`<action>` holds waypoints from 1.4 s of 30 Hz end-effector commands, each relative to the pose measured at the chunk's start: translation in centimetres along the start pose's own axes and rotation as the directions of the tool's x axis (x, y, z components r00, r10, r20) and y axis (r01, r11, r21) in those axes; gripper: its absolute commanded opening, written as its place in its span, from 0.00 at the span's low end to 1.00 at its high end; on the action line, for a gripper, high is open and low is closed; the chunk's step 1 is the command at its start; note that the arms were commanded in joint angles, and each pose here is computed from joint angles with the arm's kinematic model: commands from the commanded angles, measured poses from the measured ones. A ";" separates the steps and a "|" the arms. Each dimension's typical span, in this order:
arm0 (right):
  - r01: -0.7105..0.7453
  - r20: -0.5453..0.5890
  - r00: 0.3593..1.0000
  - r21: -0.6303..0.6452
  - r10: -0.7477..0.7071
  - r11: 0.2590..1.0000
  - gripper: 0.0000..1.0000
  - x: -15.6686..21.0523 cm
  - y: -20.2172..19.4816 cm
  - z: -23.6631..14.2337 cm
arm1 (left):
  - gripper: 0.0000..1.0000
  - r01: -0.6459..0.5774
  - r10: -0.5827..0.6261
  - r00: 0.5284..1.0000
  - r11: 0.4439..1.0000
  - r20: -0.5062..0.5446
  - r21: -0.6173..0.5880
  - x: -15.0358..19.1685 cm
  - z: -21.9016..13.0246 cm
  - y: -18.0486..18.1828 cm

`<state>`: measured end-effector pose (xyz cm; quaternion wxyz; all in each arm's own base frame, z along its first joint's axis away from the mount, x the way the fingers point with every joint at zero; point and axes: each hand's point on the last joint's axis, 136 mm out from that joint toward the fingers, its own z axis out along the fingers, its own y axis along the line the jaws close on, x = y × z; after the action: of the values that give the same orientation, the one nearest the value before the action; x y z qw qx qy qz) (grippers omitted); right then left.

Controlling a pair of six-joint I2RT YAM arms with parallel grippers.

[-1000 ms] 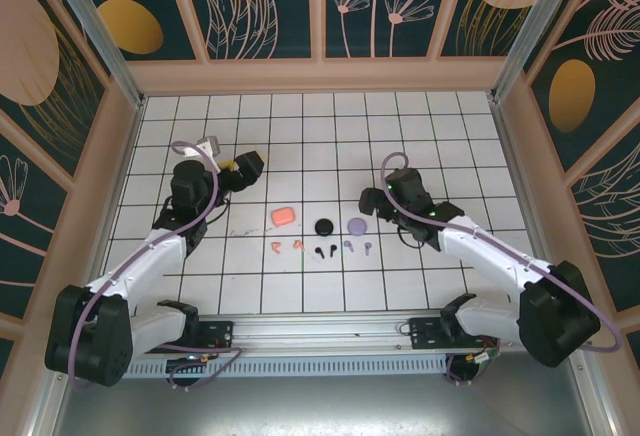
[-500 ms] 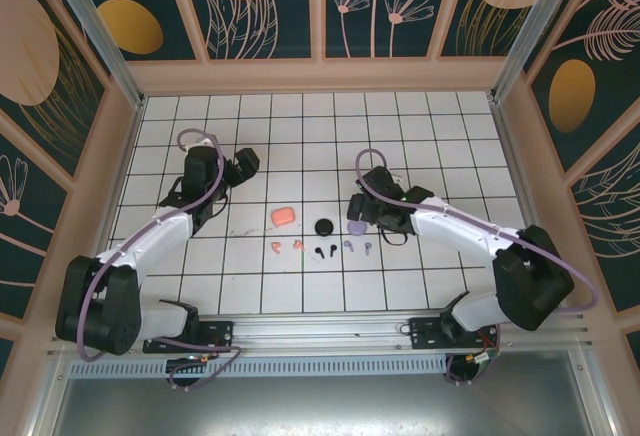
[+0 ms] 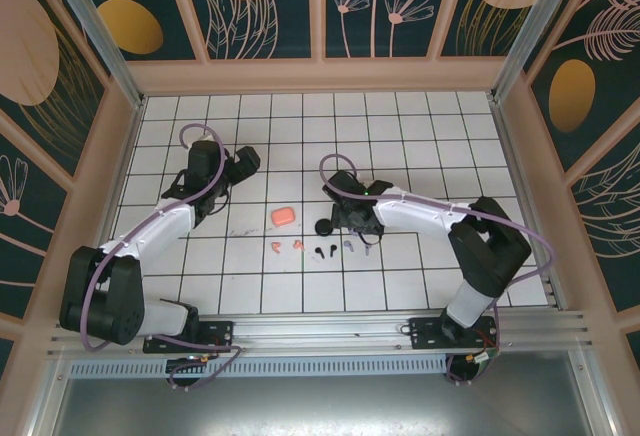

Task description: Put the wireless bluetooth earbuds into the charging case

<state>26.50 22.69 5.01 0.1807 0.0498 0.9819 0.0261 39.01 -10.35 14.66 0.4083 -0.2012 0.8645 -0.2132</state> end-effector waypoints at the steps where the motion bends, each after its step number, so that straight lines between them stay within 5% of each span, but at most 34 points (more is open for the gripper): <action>1: -0.008 0.004 1.000 0.056 0.008 0.998 0.80 -0.1 -0.7 -0.2 | 0.99 -0.006 0.006 1.000 0.999 -0.011 0.039 0.2 0.0 -0.8; 42: 0.088 -0.070 0.994 0.013 -0.087 0.996 0.69 1.0 -1.2 3.6 | 0.99 -0.032 0.042 0.998 0.979 -0.046 0.200 0.5 -0.8 -3.9</action>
<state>26.87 21.87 2.08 0.1582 0.0237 0.9870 0.0180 38.50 -13.08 15.94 0.3942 -0.1522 0.8618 -0.2805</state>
